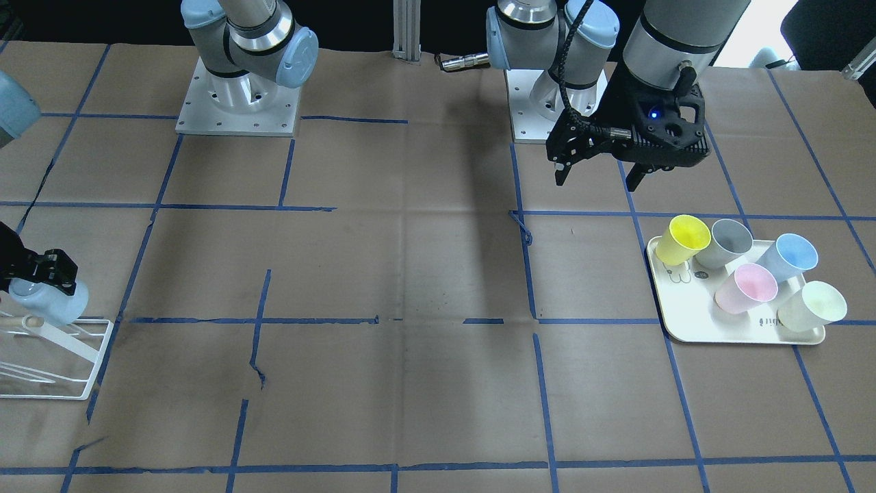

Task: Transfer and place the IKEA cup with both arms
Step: 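Close the right gripper on the light blue cup's base on the rack, then carry the cup toward the left gripper while the left arm rises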

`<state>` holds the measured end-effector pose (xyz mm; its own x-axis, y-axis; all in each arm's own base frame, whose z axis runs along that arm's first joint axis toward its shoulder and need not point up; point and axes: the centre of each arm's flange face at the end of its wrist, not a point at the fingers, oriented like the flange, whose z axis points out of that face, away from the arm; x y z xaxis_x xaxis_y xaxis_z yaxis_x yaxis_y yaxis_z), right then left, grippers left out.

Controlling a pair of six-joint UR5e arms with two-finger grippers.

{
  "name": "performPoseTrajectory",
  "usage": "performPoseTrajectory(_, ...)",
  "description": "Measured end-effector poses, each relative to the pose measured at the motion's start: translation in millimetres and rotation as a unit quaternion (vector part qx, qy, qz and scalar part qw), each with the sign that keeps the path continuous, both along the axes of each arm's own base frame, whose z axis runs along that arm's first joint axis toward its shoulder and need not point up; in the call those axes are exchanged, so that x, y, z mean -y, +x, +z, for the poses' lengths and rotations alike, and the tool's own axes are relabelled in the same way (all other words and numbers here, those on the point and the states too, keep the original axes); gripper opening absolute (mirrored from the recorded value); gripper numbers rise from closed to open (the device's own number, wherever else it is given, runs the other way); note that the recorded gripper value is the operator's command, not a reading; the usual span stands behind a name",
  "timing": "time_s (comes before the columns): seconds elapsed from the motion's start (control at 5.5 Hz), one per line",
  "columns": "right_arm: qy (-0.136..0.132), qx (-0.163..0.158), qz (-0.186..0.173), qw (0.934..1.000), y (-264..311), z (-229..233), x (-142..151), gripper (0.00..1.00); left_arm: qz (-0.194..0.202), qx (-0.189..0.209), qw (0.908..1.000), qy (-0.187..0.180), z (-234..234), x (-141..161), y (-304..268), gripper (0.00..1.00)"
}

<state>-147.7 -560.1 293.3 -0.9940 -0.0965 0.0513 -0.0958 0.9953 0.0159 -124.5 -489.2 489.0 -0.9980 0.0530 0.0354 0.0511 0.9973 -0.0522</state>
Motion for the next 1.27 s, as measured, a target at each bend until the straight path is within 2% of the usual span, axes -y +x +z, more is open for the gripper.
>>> performPoseTrajectory(0.36,-0.005,-0.002,0.0,1.0,0.1,13.4,0.0,0.43,0.0,0.0,1.0,0.0,0.0,0.0,0.0,0.99)
performPoseTrajectory(0.73,-0.021,-0.008,0.002,0.9998,-0.6,63.2,3.6,0.43,0.0,0.0,1.0,0.003,-0.9,-0.3,-0.1,0.99)
performPoseTrajectory(0.91,-0.017,-0.005,0.003,0.9998,0.1,94.0,3.0,0.42,0.001,-0.003,0.9999,0.012,0.4,-1.6,0.5,0.99)
performPoseTrajectory(1.09,-0.006,0.003,0.004,1.0,2.8,129.4,-0.4,0.43,0.01,-0.021,0.999,0.037,5.3,-4.5,6.0,0.99)
performPoseTrajectory(1.27,0.004,0.028,0.005,0.9996,9.8,163.1,-5.1,0.44,0.029,-0.065,0.995,0.07,8.6,-6.8,15.0,0.99)
